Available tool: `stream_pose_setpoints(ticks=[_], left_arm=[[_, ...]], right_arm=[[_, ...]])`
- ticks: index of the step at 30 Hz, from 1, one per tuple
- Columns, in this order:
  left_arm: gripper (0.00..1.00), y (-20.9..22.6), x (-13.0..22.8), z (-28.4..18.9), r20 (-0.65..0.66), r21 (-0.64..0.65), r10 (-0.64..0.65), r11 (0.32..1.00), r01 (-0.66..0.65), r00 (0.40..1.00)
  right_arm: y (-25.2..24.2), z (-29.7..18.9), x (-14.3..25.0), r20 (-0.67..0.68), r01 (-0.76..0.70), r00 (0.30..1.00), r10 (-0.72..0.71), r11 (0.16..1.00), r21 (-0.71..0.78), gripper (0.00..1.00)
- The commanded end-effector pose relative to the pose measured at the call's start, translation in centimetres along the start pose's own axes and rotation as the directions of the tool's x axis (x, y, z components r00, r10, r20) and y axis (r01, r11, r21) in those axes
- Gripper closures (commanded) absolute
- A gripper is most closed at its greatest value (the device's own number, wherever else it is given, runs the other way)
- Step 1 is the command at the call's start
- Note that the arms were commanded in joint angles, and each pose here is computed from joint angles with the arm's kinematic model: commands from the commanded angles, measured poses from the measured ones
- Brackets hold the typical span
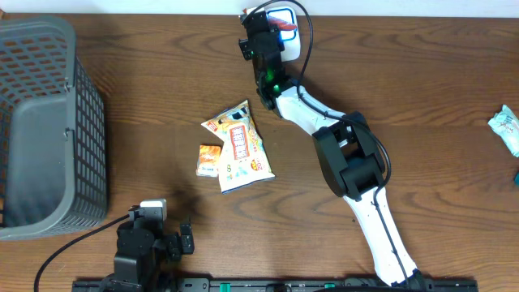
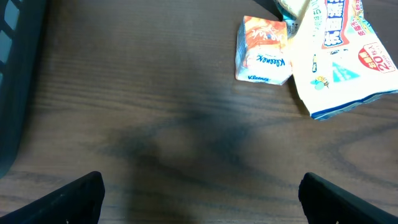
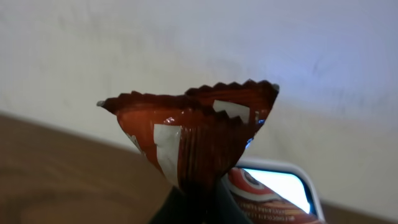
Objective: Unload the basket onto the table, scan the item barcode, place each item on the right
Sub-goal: 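Hold the red snack bar under the white scanner with the right gripper, then carry the red snack bar to the right edge and release it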
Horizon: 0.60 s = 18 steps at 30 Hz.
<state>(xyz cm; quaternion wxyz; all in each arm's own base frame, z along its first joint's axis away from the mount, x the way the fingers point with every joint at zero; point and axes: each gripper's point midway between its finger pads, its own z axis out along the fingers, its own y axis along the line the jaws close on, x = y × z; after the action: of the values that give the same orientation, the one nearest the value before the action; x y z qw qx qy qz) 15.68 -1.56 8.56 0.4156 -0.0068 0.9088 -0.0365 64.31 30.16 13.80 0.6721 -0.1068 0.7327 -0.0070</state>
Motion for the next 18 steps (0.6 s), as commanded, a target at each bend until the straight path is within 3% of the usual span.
stream_pose_setpoints(ticks=[1, 12, 18], left_arm=[[0.0, 0.1, 0.1, 0.0, -0.003, -0.007, 0.001, 1.0, -0.001, 1.0], [0.0, 0.1, 0.1, 0.0, -0.003, -0.007, 0.001, 1.0, -0.001, 1.0], [0.0, 0.1, 0.1, 0.0, -0.003, -0.007, 0.001, 1.0, -0.001, 1.0]], right_arm=[[0.3, 0.1, -1.3, 0.046, 0.026, 0.999, -0.026, 1.0, -0.006, 0.99], [-1.8, 0.7, -0.6, 0.021, 0.067, 0.997, -0.068, 0.997, 0.031, 0.99], [-6.1, -0.4, -2.6, -0.039, 0.128, 0.992, -0.122, 0.96, 0.248, 0.99]])
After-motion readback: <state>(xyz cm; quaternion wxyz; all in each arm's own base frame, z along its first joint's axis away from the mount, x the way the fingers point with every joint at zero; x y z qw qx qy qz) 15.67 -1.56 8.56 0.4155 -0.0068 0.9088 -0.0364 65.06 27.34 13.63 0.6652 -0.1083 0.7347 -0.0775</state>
